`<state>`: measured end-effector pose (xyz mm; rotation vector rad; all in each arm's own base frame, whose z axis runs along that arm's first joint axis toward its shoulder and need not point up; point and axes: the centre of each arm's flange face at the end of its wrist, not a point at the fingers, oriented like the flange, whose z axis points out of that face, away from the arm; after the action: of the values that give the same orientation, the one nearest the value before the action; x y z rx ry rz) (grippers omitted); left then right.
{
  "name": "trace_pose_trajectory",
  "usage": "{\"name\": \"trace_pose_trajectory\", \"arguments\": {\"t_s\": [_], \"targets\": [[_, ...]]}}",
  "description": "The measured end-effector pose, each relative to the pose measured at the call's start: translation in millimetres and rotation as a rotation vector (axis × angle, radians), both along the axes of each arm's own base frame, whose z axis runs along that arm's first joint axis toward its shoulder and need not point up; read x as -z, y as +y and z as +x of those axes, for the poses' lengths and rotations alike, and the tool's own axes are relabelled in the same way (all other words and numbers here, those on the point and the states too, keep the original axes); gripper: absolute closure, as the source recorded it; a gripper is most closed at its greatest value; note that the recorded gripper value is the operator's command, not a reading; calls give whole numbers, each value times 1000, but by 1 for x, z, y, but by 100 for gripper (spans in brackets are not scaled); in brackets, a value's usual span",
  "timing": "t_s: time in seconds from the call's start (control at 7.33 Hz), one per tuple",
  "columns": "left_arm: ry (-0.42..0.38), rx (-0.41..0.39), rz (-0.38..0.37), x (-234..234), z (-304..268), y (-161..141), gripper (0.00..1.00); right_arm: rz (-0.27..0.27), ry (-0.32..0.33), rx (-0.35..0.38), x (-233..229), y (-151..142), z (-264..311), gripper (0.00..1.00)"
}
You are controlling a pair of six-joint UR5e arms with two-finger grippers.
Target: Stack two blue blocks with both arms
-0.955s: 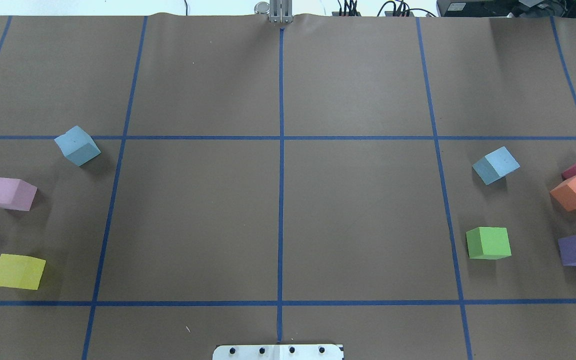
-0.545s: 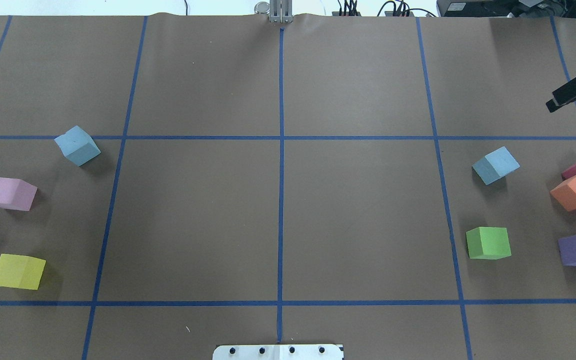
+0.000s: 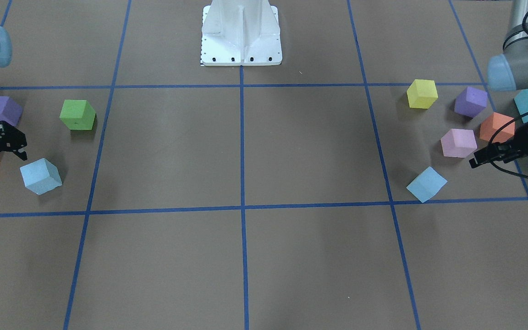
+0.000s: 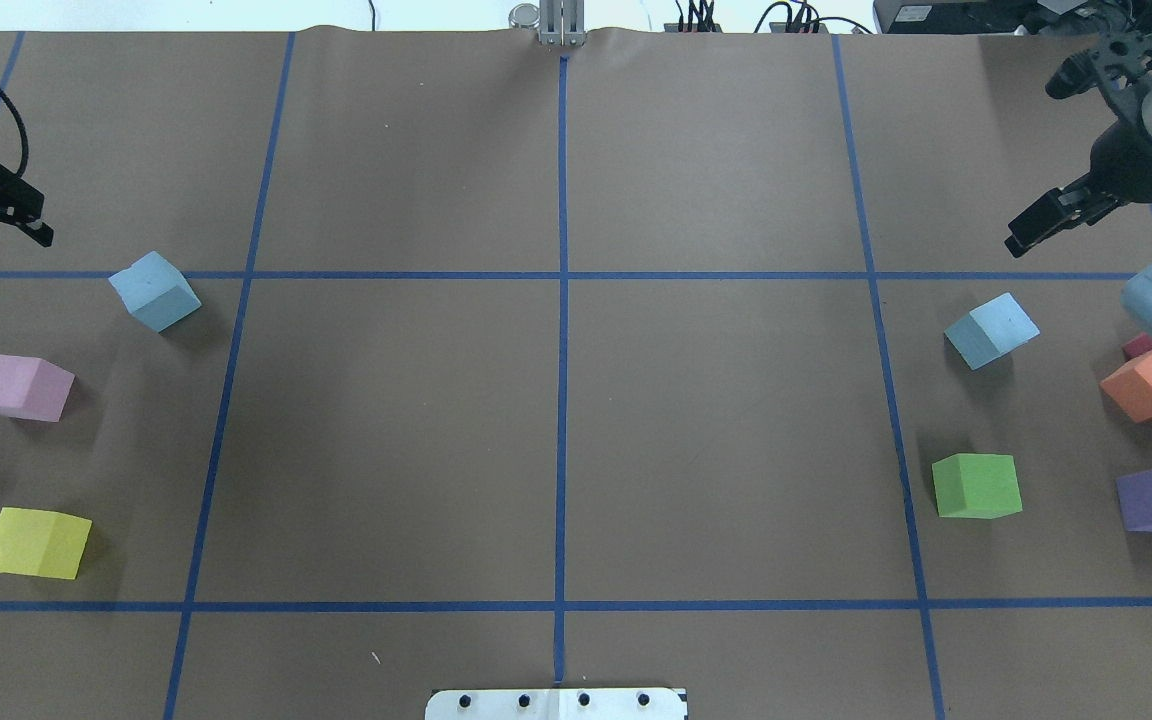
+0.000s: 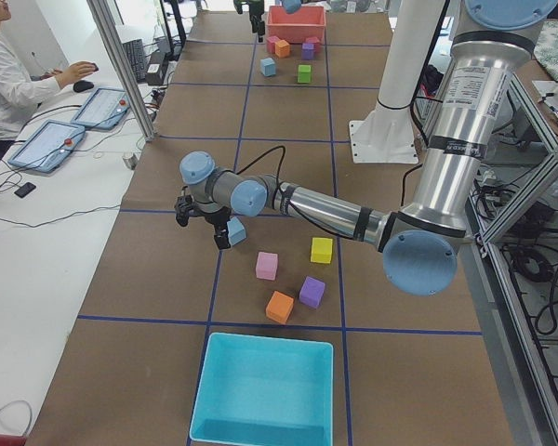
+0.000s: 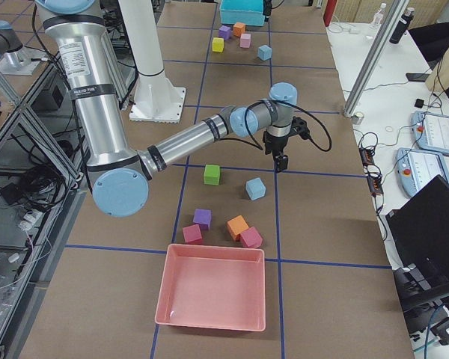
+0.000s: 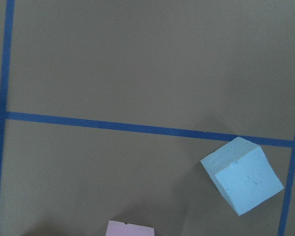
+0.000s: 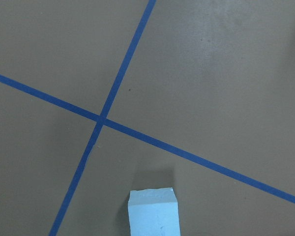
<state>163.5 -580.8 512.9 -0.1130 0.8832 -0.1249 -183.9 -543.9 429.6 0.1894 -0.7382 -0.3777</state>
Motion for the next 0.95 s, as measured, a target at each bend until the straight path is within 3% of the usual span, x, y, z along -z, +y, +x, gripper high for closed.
{"name": "trace_pose_trajectory", "arguments": {"t_s": [0.55, 0.95], "targets": [[22, 71, -56, 8, 28, -16, 2, 52, 11, 29, -38, 2, -38, 10], [17, 140, -138, 15, 36, -17, 3, 83, 16, 39, -70, 11, -49, 9]]}}
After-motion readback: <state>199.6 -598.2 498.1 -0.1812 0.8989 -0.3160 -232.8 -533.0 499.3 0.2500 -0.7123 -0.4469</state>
